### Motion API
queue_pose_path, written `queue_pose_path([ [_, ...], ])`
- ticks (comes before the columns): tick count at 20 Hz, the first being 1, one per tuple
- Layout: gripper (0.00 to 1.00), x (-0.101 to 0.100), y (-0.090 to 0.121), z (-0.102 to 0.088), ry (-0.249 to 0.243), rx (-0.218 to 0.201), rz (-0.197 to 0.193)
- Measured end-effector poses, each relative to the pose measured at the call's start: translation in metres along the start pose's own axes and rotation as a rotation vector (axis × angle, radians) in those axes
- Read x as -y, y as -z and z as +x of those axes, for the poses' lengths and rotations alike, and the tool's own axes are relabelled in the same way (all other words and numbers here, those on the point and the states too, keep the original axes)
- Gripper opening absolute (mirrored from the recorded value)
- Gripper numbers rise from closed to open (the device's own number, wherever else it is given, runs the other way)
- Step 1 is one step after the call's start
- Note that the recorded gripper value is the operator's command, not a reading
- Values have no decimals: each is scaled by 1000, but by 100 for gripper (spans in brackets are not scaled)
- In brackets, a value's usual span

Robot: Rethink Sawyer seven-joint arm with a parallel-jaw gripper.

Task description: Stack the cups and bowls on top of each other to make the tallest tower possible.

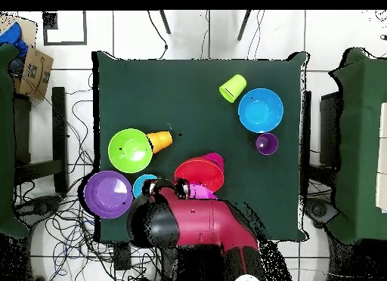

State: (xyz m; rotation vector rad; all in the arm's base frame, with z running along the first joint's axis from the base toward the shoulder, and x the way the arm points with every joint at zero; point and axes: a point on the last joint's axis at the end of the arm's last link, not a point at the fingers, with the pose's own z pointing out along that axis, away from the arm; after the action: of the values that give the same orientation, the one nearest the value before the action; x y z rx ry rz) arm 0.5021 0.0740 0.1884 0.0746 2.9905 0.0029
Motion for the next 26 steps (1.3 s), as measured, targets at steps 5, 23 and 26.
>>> queue_pose_path([
  [5, 100, -4, 3, -2, -5, 6, -5],
  [23, 100, -8, 10, -7, -23, 19, -12],
  [26, 100, -8, 10, -8, -27, 19, -14],
])
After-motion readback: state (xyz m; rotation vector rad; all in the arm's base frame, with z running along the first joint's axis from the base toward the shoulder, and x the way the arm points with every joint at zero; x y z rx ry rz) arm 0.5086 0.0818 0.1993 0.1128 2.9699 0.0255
